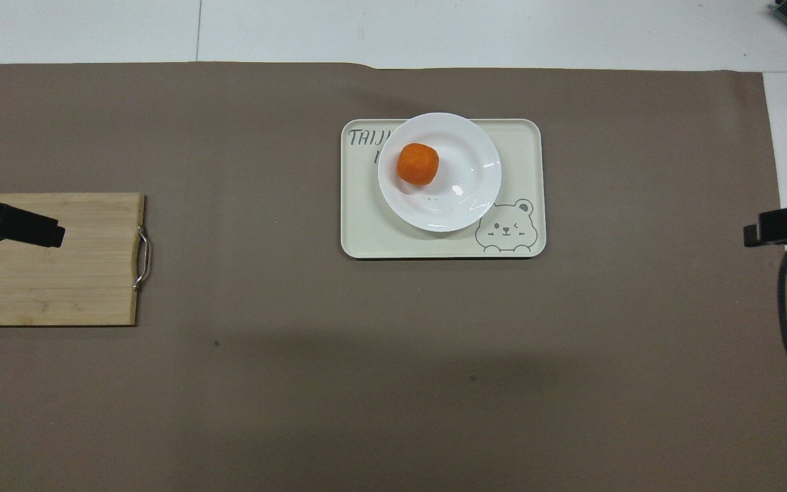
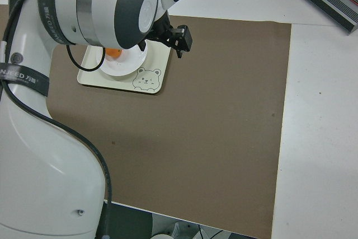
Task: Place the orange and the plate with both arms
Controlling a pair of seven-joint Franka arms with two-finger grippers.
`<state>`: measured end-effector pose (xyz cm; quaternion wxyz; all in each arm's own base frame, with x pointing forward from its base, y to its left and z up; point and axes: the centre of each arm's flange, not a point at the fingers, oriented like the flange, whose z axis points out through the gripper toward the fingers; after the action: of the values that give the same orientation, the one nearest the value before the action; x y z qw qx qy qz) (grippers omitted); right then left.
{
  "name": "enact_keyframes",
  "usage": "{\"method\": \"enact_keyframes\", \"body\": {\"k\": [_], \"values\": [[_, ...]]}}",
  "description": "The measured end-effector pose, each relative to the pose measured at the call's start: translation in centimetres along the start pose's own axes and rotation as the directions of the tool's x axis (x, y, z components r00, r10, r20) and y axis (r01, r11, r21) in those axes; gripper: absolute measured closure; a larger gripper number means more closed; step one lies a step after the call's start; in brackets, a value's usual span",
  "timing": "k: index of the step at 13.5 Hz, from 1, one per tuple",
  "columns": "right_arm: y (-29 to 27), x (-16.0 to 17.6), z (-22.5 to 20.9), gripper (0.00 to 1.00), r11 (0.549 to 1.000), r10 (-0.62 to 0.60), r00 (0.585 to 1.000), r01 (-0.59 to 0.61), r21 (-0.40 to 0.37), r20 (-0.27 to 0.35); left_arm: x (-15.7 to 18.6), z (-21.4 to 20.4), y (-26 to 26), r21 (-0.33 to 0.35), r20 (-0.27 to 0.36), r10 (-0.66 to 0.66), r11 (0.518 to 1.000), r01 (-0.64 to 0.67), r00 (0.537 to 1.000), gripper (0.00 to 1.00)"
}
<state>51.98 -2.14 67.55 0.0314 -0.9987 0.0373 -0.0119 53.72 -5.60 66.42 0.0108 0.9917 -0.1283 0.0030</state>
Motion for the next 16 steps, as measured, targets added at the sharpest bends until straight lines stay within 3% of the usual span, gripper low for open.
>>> {"method": "enact_keyframes", "body": {"k": [5,8,11,16], "values": [[2.3,-1.1,1.0,0.00,0.999,0.034,0.999,-0.034,0.000,0.043,0.0,0.0,0.0,0.000,0.000,0.000,1.000,0.000,1.000,0.00],[3.4,-1.1,1.5,0.00,1.000,-0.011,0.998,0.011,-0.008,0.054,0.0,0.0,0.0,0.000,0.000,0.000,1.000,0.000,1.000,0.00],[2.8,-0.8,1.4,0.00,0.990,-0.095,0.995,0.098,-0.101,0.041,0.0,0.0,0.0,0.000,0.000,0.000,1.000,0.000,1.000,0.00],[2.2,-0.9,0.8,0.00,0.991,-0.091,0.995,0.094,-0.098,0.032,0.0,0.0,0.0,0.000,0.000,0.000,1.000,0.000,1.000,0.00]]}}
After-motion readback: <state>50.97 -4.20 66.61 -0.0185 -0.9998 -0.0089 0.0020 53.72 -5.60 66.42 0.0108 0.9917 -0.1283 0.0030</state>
